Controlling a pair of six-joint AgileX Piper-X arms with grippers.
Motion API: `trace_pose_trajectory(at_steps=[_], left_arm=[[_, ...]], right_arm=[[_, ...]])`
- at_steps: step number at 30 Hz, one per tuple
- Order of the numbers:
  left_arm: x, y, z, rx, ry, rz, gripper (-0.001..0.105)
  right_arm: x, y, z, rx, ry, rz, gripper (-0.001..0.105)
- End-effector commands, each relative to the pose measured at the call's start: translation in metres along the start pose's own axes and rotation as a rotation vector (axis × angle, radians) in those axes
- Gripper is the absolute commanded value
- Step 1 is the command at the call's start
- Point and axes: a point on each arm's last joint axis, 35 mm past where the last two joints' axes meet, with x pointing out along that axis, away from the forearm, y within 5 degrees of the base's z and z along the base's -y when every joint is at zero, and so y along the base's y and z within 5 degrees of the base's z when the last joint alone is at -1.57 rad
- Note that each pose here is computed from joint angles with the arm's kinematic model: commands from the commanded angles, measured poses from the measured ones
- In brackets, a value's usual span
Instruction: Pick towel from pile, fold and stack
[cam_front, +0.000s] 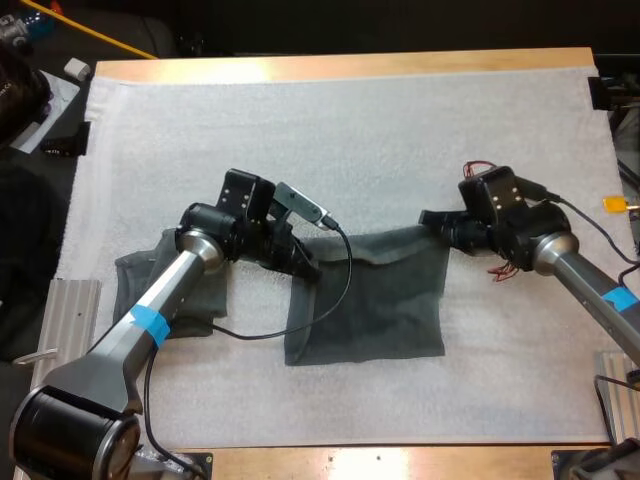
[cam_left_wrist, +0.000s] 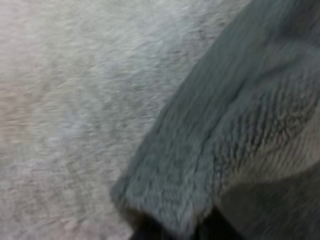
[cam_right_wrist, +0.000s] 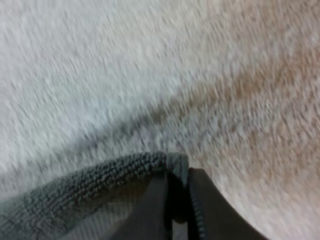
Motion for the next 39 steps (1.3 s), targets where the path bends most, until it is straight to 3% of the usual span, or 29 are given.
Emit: trace_pose_trajectory(at_steps=[1, 4, 7, 9, 15, 24, 30, 39], left_arm=[[0.0, 0.002, 0.005, 0.025, -0.034, 0.061, 0.008], [0.0, 0.004, 0.007, 0.031, -0.042, 0.099, 0.035], [0.001, 0.008, 0.01, 0.034, -0.056, 0.156, 0.069], [-0.002, 0.01, 0.015, 0.032, -0.071, 0.192, 0.071], [-0.014, 0.01, 0.027, 0.018, -0.097, 0.207, 0.059], [-0.058, -0.002, 0.031, 0.01, -0.128, 0.226, 0.058], [-0.104, -0.021, 0.016, -0.014, -0.157, 0.215, 0.058], [-0.162, -0.049, -0.026, -0.082, -0.159, 0.178, 0.058]], right_arm=[[0.004, -0.001, 0.006, 0.033, -0.025, 0.037, 0.002], [0.006, 0.001, 0.011, 0.049, -0.053, 0.088, 0.023], [0.007, 0.004, 0.017, 0.058, -0.093, 0.138, 0.057], [0.008, 0.003, 0.02, 0.055, -0.112, 0.146, 0.069], [0.001, 0.001, 0.023, 0.034, -0.136, 0.139, 0.064], [-0.037, 0.0, 0.02, -0.104, -0.171, 0.186, 0.058], [-0.079, -0.007, 0.004, -0.193, -0.13, 0.162, 0.056], [-0.129, -0.001, -0.031, -0.308, -0.062, 0.171, 0.054]])
